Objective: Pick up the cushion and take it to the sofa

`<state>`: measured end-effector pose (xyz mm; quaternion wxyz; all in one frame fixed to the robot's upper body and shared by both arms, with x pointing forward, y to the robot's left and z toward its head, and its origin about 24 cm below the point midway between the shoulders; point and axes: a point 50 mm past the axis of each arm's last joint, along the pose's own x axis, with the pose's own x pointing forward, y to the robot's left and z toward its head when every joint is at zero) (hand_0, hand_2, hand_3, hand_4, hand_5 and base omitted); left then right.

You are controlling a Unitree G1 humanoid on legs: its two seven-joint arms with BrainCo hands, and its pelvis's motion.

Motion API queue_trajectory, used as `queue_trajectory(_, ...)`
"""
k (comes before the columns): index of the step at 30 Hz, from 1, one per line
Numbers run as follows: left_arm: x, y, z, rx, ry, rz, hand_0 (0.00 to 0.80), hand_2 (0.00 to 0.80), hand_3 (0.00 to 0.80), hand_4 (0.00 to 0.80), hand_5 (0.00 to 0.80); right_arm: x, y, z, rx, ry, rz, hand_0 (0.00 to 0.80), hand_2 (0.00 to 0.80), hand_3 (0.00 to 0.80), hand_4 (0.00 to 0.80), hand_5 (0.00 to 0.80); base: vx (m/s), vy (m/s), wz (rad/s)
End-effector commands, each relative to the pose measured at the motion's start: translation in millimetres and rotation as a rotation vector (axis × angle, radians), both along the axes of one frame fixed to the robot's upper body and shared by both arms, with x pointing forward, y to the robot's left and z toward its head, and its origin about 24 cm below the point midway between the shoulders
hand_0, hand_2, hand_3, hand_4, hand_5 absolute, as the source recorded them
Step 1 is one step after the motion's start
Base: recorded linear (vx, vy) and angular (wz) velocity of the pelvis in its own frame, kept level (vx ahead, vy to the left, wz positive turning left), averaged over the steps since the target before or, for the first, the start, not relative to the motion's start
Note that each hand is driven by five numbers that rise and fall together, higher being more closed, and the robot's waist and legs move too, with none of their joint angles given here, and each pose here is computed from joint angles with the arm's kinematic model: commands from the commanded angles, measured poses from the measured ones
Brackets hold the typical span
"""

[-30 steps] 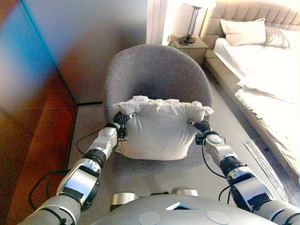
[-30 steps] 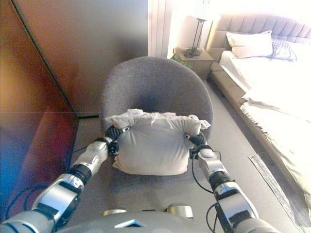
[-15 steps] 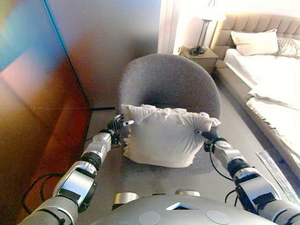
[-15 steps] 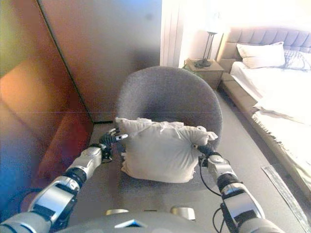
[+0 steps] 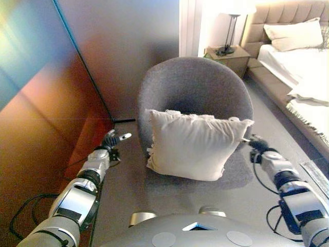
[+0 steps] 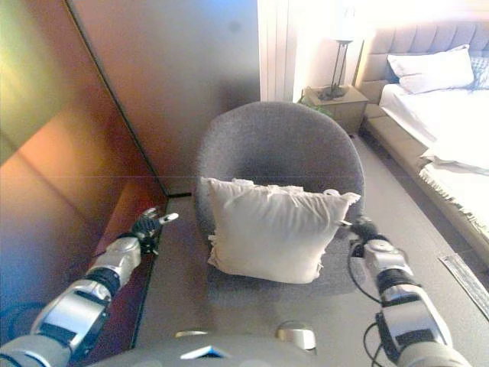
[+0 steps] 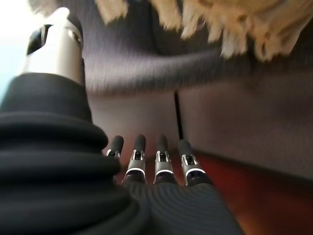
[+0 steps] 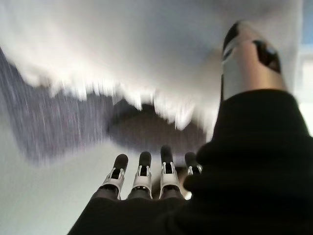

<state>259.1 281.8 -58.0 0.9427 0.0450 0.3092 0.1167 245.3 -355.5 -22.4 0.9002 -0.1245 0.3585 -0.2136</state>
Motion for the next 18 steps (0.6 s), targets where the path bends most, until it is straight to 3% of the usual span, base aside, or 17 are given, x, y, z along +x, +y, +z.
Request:
queue_trajectory(1,0,32,21,0.028,-0.135,0.084,0.000,0.000,0.000,0.000,0.000,29,-38,71,-0.062,-0.220,-0.071,0.000,0.000,0.000,0.000,0.000,-0.177,0.094,-0.03)
queue_trajectory(10,-40,63,19,0.040,-0.140,0.245,0.000,0.000,0.000,0.000,0.000,25,-76,147,-0.096,-0.453,-0.161,0.000,0.000,0.000,0.000,0.000,-0.157,0.040,0.01)
queue_trajectory(18,-112,61,-27,0.082,0.070,0.280,0.000,0.000,0.000,0.000,0.000,-8,-83,132,-0.140,-0.482,-0.231,0.000,0.000,0.000,0.000,0.000,-0.053,0.042,0.01)
